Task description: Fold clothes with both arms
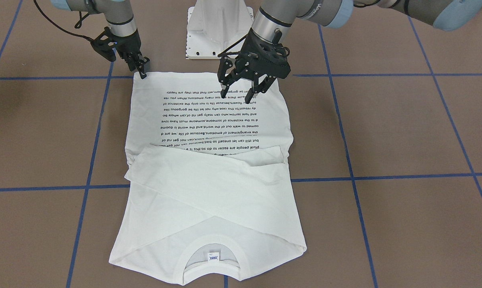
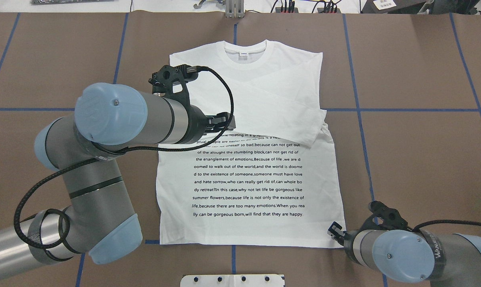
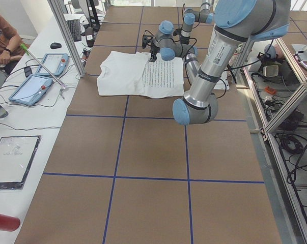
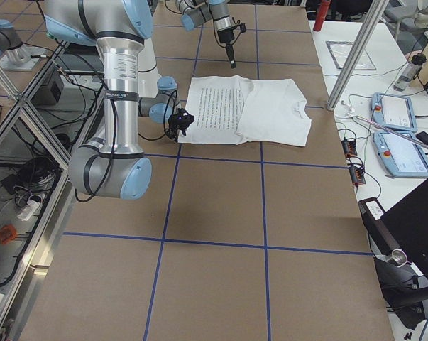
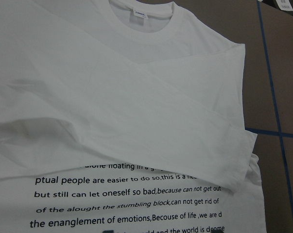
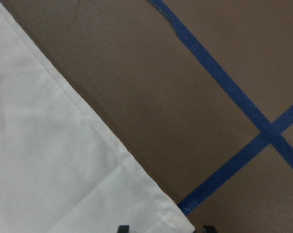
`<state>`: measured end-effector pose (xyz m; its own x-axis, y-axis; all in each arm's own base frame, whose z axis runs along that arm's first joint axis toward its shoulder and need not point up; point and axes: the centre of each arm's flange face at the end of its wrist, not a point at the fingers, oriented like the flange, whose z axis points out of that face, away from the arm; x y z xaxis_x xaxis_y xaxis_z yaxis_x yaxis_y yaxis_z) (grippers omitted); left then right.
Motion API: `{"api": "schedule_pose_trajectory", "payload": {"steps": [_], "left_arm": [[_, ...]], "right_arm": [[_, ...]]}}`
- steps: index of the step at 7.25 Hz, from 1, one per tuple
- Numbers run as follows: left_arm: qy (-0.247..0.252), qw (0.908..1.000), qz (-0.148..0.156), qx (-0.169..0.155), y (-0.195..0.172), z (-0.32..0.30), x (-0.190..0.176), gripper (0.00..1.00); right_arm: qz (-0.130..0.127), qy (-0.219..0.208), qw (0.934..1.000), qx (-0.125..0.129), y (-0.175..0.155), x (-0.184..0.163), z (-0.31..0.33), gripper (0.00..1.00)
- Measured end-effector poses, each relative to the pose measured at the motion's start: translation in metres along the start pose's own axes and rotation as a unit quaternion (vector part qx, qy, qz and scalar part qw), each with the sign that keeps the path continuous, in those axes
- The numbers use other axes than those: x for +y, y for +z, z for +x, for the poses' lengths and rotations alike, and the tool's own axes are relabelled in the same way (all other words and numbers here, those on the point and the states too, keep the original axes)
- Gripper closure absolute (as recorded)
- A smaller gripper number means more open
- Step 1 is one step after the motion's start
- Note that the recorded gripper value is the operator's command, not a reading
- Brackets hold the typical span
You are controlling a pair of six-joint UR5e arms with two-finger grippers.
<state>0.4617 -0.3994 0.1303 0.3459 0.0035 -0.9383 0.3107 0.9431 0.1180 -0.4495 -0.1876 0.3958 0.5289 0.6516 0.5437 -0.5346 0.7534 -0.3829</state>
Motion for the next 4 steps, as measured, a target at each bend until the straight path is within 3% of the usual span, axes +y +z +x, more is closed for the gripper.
{"api": "schedule_pose_trajectory", "payload": {"steps": [1,2,4], "left_arm": [[0.000,1.0000,0.000,0.000,-0.0016,-0.0012,0.0004,0.27],[0.000,1.0000,0.001,0.001,-0.0023,-0.0016,0.0006,0.27],[0.000,1.0000,0.001,0.001,-0.0027,-0.0023,0.0007,0.27]], "right_arm": [[-0.002,0.004,1.0000,0.002,0.0007,0.0012,0.0010,0.69],[-0.004,0.013,0.9999,0.004,0.0013,0.0024,0.0017,1.00],[-0.006,0.024,0.9997,0.005,0.0019,0.0036,0.0018,1.00]]}}
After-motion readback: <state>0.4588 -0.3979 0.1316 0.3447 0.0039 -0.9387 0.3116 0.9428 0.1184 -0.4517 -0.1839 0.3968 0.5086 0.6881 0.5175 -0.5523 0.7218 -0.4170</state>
